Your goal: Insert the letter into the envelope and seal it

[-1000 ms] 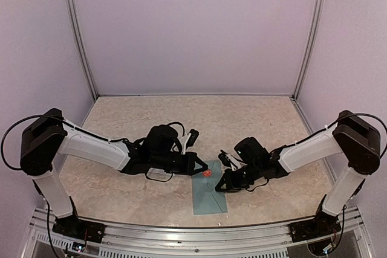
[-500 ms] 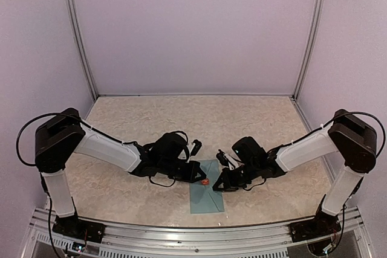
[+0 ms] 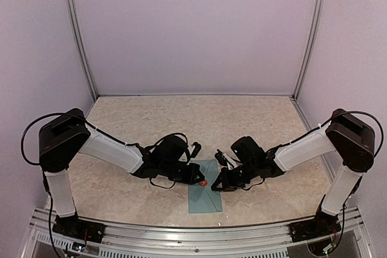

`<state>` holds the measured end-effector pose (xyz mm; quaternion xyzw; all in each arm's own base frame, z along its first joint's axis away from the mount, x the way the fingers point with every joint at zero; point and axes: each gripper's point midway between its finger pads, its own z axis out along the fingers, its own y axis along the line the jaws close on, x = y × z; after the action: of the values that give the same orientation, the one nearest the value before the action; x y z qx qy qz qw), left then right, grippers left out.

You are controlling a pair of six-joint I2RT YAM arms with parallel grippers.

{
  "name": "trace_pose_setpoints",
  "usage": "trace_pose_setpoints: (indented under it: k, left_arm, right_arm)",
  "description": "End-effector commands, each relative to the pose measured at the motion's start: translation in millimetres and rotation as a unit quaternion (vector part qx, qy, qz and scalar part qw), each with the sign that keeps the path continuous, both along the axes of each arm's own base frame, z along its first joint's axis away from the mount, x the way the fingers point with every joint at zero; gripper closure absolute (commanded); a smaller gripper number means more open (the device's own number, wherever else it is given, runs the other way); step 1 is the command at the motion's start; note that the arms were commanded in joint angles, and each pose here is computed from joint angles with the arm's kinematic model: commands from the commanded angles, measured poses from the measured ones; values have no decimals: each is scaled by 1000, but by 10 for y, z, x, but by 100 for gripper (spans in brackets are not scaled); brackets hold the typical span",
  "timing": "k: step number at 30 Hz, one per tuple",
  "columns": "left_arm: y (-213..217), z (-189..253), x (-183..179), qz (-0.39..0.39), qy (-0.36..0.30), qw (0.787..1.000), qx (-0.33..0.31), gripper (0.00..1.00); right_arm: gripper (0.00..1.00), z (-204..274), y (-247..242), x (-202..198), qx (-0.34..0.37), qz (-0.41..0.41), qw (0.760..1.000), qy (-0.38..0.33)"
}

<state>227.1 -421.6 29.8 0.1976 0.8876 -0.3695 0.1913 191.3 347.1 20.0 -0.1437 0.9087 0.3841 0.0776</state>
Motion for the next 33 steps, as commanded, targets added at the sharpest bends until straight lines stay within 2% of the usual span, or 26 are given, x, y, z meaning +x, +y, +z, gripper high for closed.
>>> trace_pose_setpoints:
  k: [1, 14, 26, 33]
  left_arm:
    - [2, -88, 32, -1, -20, 1000, 22, 100]
    - [8, -136, 0, -6, -51, 997, 59, 100]
    - [43, -178, -29, -3, -62, 995, 83, 100]
    - [62, -185, -19, 1, -64, 994, 87, 100]
  right_arm:
    - [96, -214, -92, -75, -37, -1, 999, 18]
    - [96, -180, -56, -62, -33, 0, 999, 17]
    - [96, 416, 168, 104, 39, -5, 999, -29]
    - [97, 412, 281, 140, 52, 6, 998, -28]
